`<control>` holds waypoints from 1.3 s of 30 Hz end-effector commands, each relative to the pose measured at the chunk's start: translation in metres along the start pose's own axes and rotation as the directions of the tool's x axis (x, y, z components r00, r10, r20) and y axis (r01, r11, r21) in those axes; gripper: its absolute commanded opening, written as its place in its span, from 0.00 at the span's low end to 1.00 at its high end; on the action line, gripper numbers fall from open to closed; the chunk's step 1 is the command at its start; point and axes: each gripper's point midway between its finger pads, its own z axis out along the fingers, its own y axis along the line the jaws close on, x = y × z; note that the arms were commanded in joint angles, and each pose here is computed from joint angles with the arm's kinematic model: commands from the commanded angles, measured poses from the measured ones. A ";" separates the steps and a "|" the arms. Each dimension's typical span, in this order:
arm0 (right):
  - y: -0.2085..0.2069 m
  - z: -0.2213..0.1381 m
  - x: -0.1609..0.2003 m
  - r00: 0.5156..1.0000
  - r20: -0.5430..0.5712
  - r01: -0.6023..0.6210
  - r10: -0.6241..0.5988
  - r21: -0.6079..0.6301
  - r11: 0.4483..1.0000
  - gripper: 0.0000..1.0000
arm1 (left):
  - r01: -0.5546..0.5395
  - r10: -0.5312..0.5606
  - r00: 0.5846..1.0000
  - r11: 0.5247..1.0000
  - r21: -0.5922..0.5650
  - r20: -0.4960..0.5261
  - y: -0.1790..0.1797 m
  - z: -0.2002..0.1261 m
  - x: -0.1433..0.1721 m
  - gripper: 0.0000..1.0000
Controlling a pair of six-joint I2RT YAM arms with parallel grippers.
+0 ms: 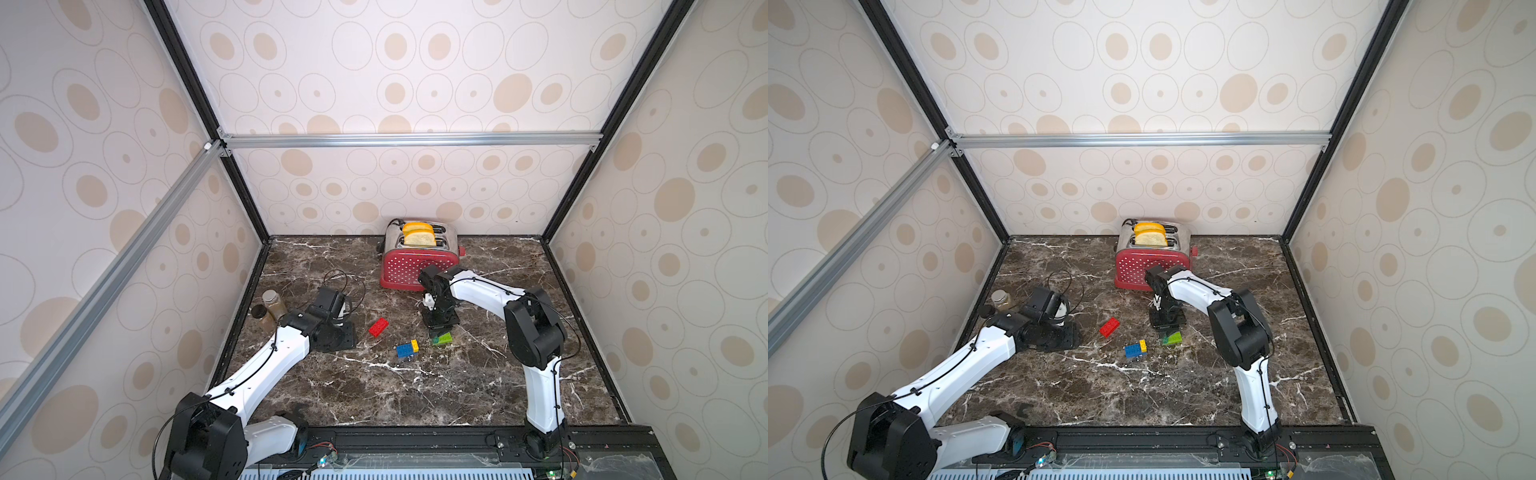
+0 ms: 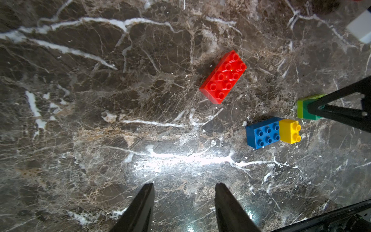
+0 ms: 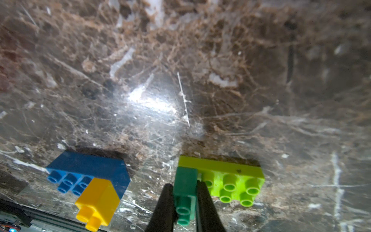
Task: Assemble the number 5 with lego
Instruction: Assemble the lego brick with the lego brick.
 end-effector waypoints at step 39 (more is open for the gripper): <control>0.017 -0.084 -0.014 0.960 0.249 0.140 -0.131 -0.018 0.990 0.43 | 0.012 -0.012 1.000 0.999 -0.030 -0.002 0.003 0.002 -0.008 0.54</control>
